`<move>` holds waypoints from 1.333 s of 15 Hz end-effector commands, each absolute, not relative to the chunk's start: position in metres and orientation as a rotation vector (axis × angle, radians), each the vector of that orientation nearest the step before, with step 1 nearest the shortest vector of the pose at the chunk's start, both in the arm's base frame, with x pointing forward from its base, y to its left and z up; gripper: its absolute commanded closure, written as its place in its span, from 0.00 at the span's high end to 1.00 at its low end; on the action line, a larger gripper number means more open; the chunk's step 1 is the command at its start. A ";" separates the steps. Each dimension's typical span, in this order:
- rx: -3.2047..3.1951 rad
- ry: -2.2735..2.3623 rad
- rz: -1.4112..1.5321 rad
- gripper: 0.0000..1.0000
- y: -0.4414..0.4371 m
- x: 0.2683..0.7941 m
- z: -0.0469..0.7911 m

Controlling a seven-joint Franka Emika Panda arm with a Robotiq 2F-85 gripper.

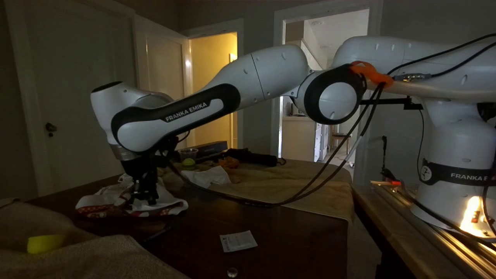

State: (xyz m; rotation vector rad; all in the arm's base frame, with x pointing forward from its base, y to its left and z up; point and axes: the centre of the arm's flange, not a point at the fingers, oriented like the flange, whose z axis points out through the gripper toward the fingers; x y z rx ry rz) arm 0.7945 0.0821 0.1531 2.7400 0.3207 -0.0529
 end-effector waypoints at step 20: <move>2.682 0.474 0.013 0.48 0.115 0.856 0.159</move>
